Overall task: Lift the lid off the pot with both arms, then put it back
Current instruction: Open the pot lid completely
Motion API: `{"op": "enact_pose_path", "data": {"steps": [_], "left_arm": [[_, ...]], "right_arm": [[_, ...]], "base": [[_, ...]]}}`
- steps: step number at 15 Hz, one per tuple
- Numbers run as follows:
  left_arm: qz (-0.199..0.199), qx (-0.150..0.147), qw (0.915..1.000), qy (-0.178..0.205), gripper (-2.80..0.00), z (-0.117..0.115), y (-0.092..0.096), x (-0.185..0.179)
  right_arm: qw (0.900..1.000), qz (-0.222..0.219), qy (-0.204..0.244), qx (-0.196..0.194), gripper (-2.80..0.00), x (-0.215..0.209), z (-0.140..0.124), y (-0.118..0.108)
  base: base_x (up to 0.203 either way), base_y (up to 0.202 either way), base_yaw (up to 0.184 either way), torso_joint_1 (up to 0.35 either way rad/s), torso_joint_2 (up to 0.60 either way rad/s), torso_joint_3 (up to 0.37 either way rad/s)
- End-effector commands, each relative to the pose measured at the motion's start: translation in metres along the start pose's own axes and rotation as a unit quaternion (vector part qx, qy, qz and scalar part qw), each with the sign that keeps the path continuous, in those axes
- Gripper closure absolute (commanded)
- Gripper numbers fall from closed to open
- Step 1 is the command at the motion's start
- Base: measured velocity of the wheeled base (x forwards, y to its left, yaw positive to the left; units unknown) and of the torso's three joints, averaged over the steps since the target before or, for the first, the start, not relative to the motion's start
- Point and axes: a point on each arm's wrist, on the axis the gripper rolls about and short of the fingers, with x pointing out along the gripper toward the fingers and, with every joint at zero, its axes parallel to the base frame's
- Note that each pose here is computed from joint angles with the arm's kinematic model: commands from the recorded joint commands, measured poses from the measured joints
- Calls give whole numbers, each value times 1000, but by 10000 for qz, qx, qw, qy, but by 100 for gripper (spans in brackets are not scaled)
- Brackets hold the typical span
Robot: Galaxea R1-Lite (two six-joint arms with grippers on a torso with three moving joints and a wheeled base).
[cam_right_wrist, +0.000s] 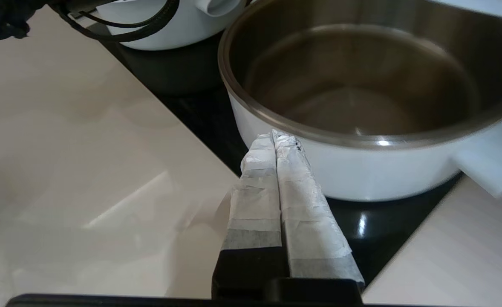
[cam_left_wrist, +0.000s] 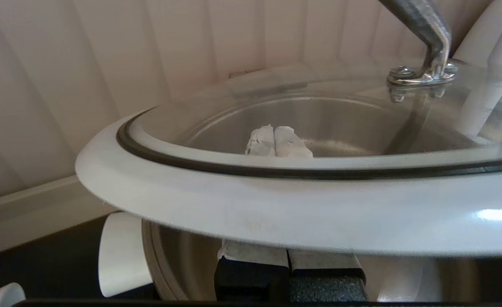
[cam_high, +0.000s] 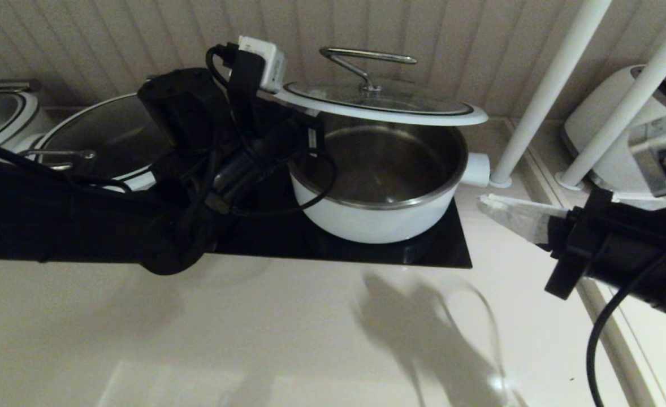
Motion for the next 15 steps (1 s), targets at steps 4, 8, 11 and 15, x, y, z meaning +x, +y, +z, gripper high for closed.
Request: {"op": "enact_pose_path", "data": {"steps": [4,8,11,15], "left_arm": [[41,6,9999,-145,0,10,2,-3],[33,4,9999,-137,0,10,2,-4],[37,6,9999,-130,0,10,2,-4],[34,6,9999,-104,0,9,2,-7]], "right_arm": [[9999,23,-94,-41,0,35,-14,-4],[9997,-10,-216,-61,0,63,-12,-11],[9985,-270,-459,-114,0,95,-2,-21],[9923,-790,-931,-189,0,133,11,-33]], "base": [[0,0,0,0,0,0],[0,0,0,0,0,0],[0,0,0,0,0,0],[0,0,0,0,0,0]]}}
